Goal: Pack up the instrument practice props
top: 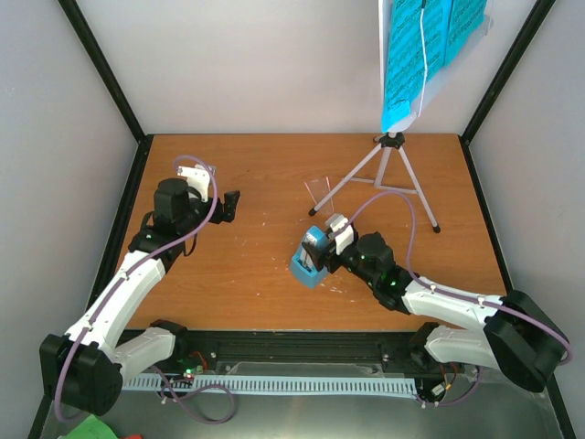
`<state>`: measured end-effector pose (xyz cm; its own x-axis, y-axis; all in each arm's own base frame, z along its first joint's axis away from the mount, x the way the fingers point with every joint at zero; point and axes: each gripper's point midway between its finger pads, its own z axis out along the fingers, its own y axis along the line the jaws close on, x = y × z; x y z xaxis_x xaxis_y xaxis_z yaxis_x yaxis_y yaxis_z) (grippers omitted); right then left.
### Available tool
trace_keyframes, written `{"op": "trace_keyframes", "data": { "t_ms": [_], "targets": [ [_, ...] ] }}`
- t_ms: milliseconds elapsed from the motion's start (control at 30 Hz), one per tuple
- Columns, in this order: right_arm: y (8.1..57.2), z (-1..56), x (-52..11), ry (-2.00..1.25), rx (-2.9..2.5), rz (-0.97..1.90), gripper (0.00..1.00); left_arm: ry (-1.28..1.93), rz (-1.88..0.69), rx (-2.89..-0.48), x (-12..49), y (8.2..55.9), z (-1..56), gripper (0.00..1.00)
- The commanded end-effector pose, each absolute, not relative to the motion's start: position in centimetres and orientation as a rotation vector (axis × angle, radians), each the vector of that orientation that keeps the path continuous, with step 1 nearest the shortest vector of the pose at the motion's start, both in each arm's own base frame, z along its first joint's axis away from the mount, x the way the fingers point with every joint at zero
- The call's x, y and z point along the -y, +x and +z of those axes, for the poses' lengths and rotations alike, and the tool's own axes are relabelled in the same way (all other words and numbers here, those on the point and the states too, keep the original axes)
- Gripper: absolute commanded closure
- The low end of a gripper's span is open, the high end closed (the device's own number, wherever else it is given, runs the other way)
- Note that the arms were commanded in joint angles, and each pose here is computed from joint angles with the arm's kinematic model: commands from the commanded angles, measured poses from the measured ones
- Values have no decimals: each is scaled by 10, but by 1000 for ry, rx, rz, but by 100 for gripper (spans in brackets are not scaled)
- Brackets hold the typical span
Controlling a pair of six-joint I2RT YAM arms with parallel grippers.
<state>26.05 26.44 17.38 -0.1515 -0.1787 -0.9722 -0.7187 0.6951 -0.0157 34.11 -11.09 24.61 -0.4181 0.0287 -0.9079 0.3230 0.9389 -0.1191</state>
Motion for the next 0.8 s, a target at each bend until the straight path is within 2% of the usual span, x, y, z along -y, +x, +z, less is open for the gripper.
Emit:
{"op": "trace_keyframes", "data": {
  "t_ms": [0,133,467,767],
  "targets": [
    [258,175,-264,-720,-1674,547,12,268,-306,-1952,110,346,252,1],
    [255,173,-263,-719,-1677,559,15,266,-301,-1955,109,345,252,1],
    [252,162,-260,-707,-1705,571,14,269,-296,-1969,109,347,247,1],
    [254,163,-263,-696,-1693,585,24,265,-280,-1974,107,348,245,1]
  ]
}}
